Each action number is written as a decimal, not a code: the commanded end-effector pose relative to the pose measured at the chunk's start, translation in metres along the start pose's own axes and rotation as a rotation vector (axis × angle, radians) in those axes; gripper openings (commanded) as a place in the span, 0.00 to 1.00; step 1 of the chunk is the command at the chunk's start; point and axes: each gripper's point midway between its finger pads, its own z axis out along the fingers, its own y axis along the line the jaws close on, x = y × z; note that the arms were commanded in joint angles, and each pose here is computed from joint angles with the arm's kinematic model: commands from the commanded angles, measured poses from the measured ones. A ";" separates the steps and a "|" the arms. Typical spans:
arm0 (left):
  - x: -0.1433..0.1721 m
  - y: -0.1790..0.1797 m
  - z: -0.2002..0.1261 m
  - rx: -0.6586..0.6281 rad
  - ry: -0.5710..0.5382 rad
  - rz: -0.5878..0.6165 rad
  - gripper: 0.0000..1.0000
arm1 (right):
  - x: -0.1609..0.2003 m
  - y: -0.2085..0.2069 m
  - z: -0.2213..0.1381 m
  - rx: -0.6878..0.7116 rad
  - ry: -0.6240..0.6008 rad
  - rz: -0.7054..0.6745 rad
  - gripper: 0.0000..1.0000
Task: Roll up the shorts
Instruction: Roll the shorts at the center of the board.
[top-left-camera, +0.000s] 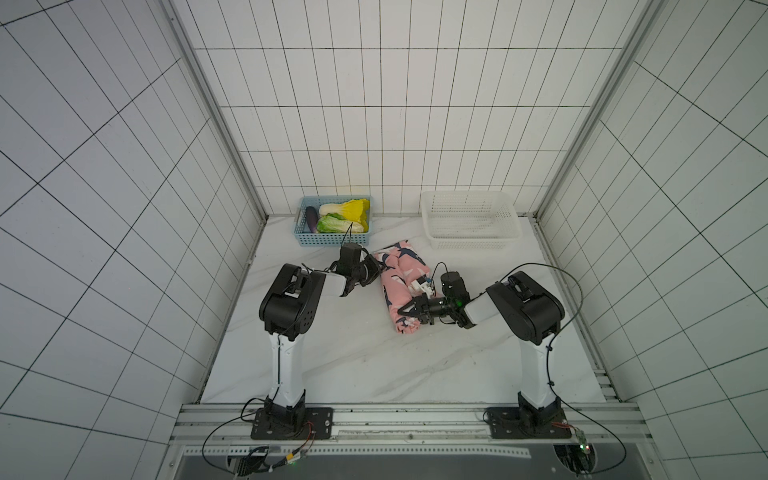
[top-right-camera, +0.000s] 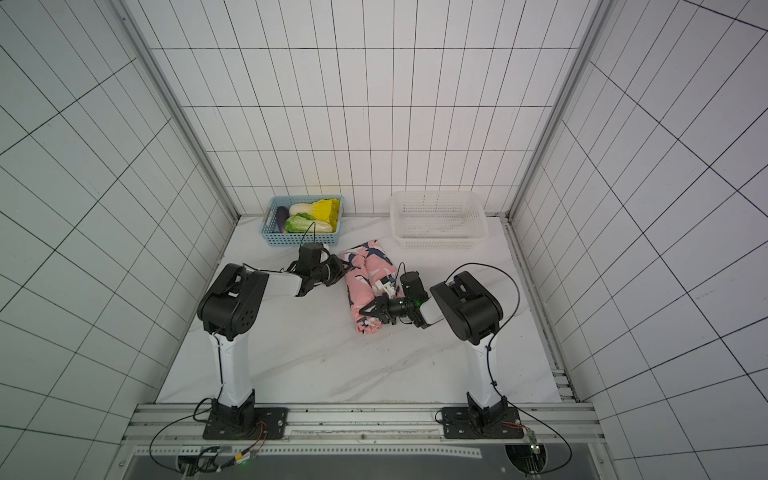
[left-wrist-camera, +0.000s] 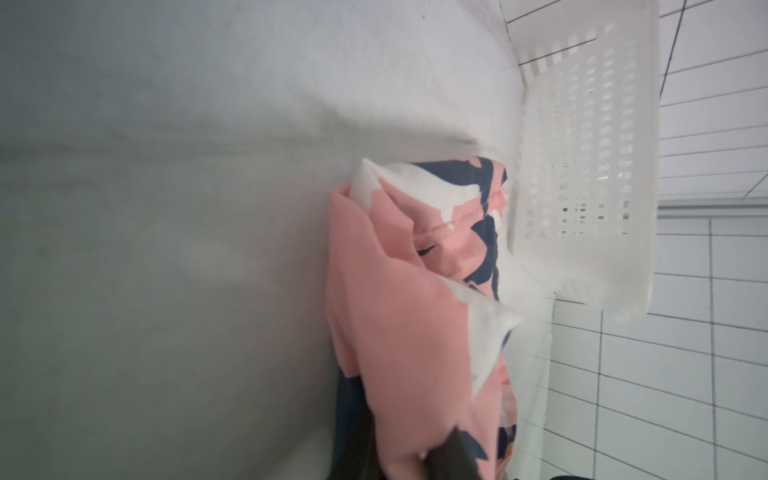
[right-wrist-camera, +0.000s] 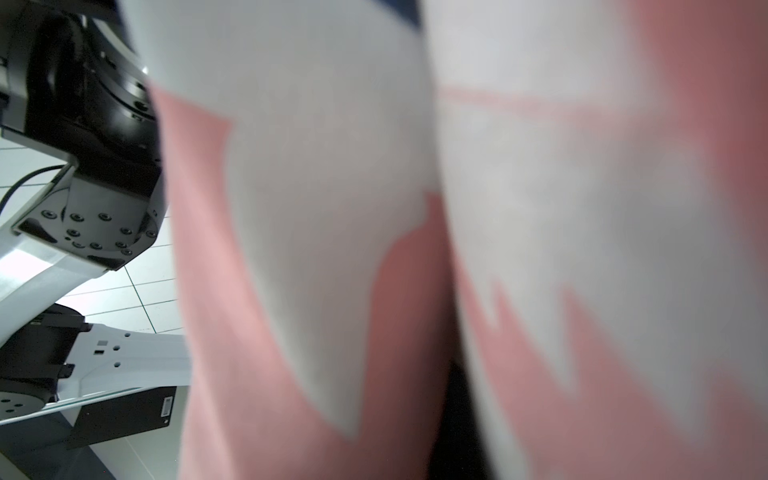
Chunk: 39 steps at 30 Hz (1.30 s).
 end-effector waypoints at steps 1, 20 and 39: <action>-0.007 -0.008 -0.006 -0.069 -0.011 0.043 0.00 | 0.013 -0.023 -0.014 0.135 0.039 0.057 0.47; 0.016 0.011 -0.044 -0.335 -0.058 0.040 0.00 | 0.018 0.061 -0.078 1.262 0.073 -0.777 0.86; 0.018 0.011 -0.048 -0.327 -0.021 -0.048 0.00 | 0.001 -0.014 -0.011 1.303 0.109 -0.856 0.56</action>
